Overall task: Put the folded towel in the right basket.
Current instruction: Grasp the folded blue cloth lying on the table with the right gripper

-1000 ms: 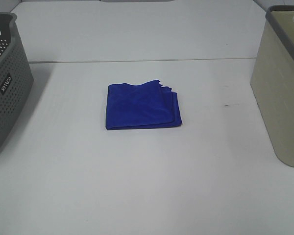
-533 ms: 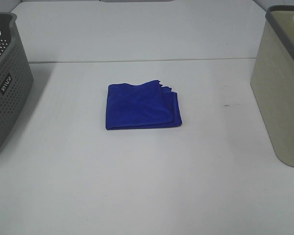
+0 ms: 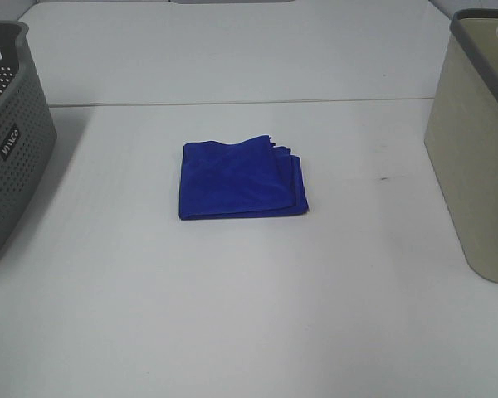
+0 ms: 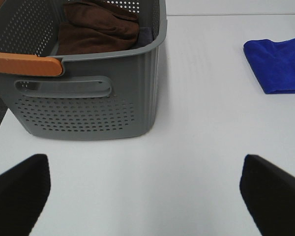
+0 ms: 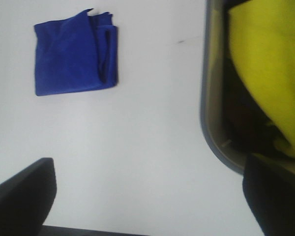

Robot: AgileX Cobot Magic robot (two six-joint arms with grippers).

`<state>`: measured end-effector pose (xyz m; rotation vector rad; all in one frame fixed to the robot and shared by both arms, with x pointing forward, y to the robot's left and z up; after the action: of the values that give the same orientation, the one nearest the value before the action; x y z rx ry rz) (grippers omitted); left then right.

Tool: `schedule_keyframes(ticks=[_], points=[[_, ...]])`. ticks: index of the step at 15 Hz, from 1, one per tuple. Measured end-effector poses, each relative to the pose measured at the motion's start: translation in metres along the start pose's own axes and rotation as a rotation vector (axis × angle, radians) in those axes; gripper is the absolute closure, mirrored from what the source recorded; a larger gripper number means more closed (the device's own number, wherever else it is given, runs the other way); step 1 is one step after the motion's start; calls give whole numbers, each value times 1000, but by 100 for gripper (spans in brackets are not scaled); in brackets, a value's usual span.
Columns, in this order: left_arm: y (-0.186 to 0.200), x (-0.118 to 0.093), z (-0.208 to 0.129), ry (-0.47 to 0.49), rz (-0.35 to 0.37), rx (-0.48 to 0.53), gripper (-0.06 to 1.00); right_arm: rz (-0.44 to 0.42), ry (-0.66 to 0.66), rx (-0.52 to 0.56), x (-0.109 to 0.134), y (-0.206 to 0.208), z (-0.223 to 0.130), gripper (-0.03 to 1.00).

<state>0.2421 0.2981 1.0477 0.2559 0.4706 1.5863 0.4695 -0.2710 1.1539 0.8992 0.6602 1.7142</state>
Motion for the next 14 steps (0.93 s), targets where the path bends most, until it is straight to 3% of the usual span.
schedule_keyframes(ticks=[2, 4, 6, 9, 14], points=[[0, 0, 0, 0, 0, 0, -3, 93, 22, 60, 12, -49, 31, 1], [0, 0, 0, 0, 0, 0, -3, 156, 78, 148, 39, -133, 59, 1], [0, 0, 0, 0, 0, 0, -3, 191, 79, 236, 48, -198, 70, 2], [0, 0, 0, 0, 0, 0, -3, 197, 64, 319, 38, -287, 77, 2], [0, 0, 0, 0, 0, 0, -3, 209, 38, 411, 24, -373, 68, 2]])
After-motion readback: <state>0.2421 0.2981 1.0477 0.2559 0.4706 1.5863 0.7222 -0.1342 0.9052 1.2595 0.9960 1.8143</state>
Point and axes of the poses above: a point on each arm's last joint axis where the gripper is mounted, y pointing back along that axis away from the gripper, x along the wrist's bending axis when the last joint is at zero, z = x × y, the point moved 1 cm from there along -y, pointing out along that axis toward the gripper, and after that the axes turned 7 degrees about y, right-handed, at the moved point
